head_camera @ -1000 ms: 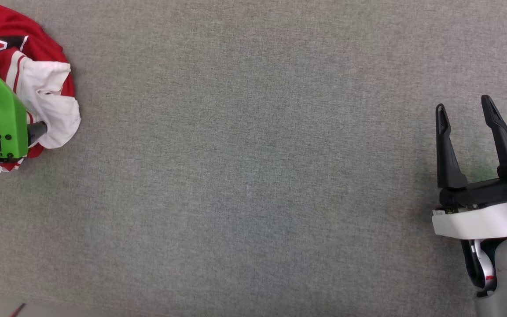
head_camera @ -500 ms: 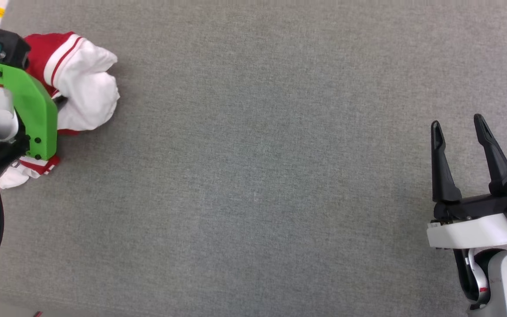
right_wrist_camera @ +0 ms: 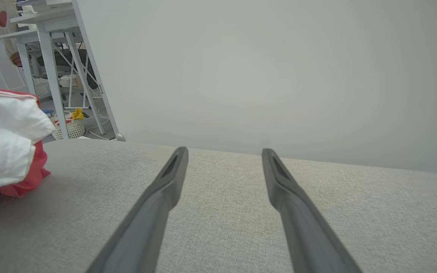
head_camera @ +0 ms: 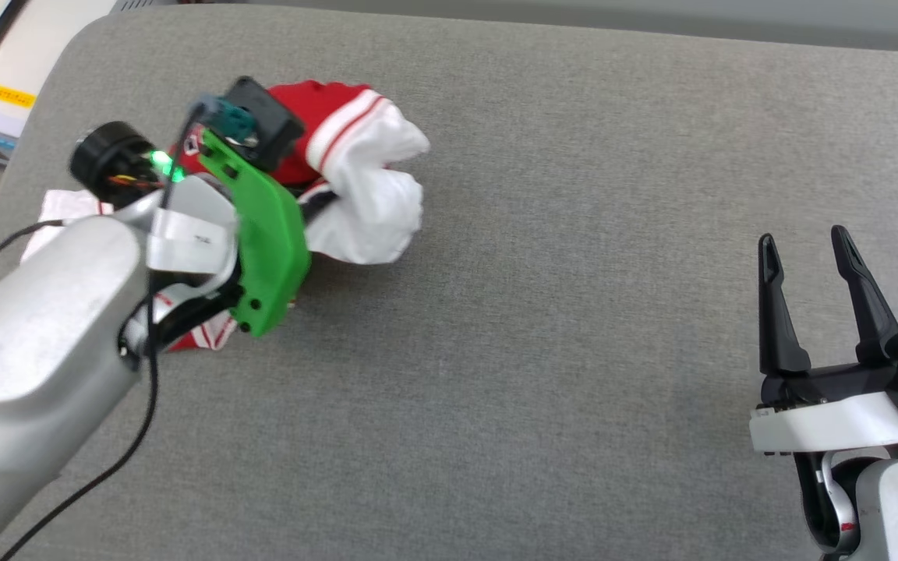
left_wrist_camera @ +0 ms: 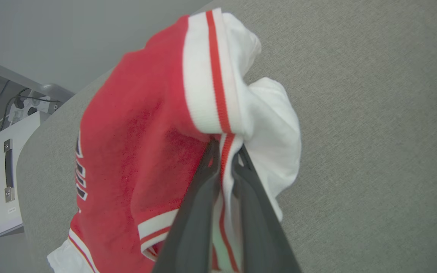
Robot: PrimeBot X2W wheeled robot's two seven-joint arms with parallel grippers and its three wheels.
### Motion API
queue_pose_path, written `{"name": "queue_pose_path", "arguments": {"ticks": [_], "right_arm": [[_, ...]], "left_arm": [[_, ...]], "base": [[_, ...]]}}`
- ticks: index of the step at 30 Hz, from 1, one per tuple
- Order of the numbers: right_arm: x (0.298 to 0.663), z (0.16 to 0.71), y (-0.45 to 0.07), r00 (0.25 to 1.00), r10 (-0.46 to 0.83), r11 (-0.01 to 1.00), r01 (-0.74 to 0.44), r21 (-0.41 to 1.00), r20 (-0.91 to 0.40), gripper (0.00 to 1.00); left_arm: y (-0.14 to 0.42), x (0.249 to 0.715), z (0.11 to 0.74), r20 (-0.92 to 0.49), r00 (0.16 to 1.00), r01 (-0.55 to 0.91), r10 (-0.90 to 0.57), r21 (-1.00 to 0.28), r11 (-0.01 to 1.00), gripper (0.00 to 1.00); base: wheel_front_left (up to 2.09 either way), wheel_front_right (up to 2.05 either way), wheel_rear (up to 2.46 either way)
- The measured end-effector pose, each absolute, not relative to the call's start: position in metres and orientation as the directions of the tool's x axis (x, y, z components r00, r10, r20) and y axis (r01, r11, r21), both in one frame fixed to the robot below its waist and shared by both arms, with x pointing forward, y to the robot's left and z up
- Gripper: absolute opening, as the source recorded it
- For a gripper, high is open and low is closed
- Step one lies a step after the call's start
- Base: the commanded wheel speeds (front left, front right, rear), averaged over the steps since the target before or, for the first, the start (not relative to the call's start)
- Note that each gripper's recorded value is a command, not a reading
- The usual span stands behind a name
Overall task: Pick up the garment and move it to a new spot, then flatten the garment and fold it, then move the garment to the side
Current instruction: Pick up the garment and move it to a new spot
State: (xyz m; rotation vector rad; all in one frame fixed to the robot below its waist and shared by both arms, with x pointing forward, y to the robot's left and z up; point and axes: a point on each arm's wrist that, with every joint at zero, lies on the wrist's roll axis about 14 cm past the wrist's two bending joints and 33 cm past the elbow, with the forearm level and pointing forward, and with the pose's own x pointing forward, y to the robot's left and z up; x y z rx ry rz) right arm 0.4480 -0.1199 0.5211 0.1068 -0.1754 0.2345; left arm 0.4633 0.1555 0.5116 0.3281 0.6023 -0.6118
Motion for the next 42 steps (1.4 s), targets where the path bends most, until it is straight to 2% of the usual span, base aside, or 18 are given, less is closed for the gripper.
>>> {"name": "queue_pose_path", "arguments": {"ticks": [10,17,21,27,32,39,40,41,42], "right_arm": [[0.439,0.523,-0.167,0.979,0.096,0.990,-0.112,0.081,0.181,1.00],[0.436,0.515,-0.202,0.988,-0.002,0.997,-0.011,0.081,0.154,1.00],[0.435,0.505,-0.218,0.991,-0.043,0.997,0.035,0.068,0.125,1.00],[0.438,0.495,-0.232,0.991,-0.079,0.996,0.074,0.055,0.104,1.00],[0.440,0.486,-0.238,0.993,-0.094,0.995,0.091,0.042,0.078,1.00],[0.439,0.483,-0.239,0.993,-0.096,0.995,0.093,0.042,0.069,1.00],[0.439,0.484,-0.238,0.993,-0.096,0.995,0.093,0.043,0.072,1.00],[0.439,0.486,-0.238,0.993,-0.094,0.995,0.091,0.045,0.077,1.00],[0.439,0.488,-0.237,0.992,-0.092,0.995,0.089,0.046,0.083,1.00]], "left_arm": [[0.008,0.467,0.518,-0.524,0.468,0.856,-0.712,0.070,0.512,0.00],[-0.082,0.467,0.513,-0.442,0.317,0.939,-0.839,0.018,0.344,0.00],[-0.118,0.461,0.495,-0.411,0.240,0.958,-0.880,-0.044,0.282,0.00],[-0.145,0.455,0.452,-0.443,0.184,0.966,-0.877,-0.084,0.245,0.00],[-0.152,0.415,0.398,-0.537,0.082,0.966,-0.839,-0.166,0.200,0.00],[-0.152,0.407,0.391,-0.533,0.080,0.962,-0.842,-0.180,0.205,0.00],[-0.153,0.408,0.393,-0.521,0.088,0.963,-0.849,-0.173,0.206,0.44],[-0.153,0.409,0.397,-0.500,0.101,0.965,-0.860,-0.161,0.207,1.00],[-0.154,0.410,0.402,-0.472,0.116,0.965,-0.874,-0.155,0.211,1.00]], "base": [[0.00,0.00,0.00],[0.00,0.00,0.00],[0.00,0.00,0.00],[0.00,0.00,0.00],[0.00,0.00,0.00],[0.00,0.00,0.00],[0.00,0.00,0.00],[0.00,0.00,0.00],[0.00,0.00,0.00]]}}
